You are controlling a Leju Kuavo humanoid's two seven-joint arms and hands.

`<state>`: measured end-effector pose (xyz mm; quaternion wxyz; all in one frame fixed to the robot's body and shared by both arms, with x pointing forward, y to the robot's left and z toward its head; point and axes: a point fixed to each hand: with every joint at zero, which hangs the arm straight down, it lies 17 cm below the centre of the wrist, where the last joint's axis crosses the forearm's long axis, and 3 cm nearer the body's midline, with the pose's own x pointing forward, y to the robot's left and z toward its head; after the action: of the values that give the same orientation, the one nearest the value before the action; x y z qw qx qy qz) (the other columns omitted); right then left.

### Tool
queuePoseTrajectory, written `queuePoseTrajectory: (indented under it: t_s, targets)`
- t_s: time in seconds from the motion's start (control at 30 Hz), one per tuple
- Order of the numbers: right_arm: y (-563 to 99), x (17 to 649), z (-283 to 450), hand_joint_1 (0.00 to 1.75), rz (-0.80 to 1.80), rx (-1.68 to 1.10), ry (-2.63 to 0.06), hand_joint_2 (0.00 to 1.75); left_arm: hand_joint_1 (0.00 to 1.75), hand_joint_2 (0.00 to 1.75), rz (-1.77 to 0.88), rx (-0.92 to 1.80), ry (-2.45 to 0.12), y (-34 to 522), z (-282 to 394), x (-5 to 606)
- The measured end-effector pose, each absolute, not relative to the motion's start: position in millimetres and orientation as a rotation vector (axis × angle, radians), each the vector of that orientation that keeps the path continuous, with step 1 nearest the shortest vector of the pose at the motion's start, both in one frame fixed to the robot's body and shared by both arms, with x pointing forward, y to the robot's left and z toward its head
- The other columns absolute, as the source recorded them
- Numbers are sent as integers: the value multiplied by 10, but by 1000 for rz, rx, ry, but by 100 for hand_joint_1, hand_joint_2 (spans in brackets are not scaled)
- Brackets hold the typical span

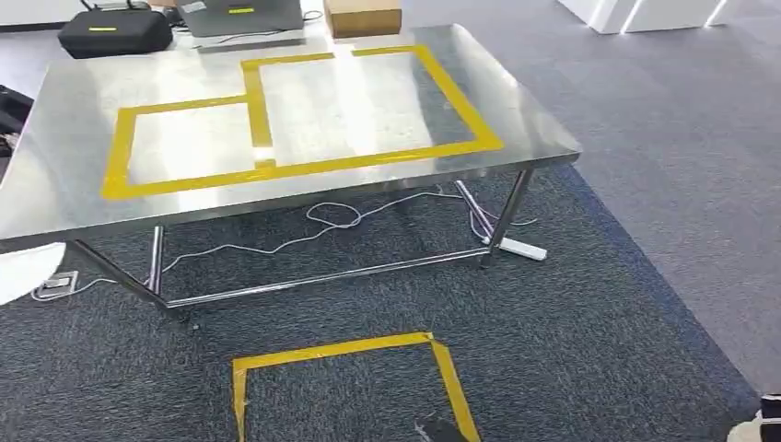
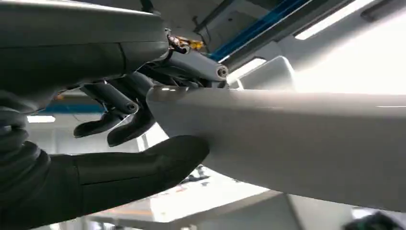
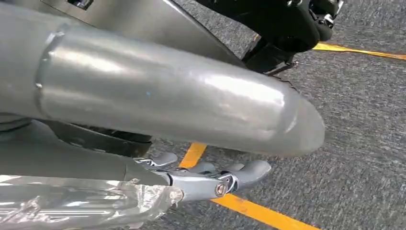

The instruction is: Take the parts from the cabinet and place them on the table.

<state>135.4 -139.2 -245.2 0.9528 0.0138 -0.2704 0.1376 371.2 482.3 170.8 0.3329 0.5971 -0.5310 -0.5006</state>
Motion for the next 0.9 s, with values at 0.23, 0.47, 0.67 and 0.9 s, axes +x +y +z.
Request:
queuePoseTrajectory:
  t_s: [0.23, 0.47, 0.67, 0.9]
  targets:
    - [-1392, 1342, -2455, 0, 278, 28, -547, 0, 175, 175, -1330, 1488, -1474, 4423, 1649, 3863]
    - [-1389, 1345, -2454, 0, 276, 30, -547, 0, 175, 175, -1279, 1367, -1568, 4211, 1653, 3961]
    - [-1381, 1357, -2449, 0, 268, 36, -548, 0, 175, 175, -1173, 1123, -1713, 3642, 1688, 4299]
    - [-1377, 1360, -2446, 0, 261, 40, -550, 0, 175, 175, -1112, 913, -1802, 3044, 1677, 4542]
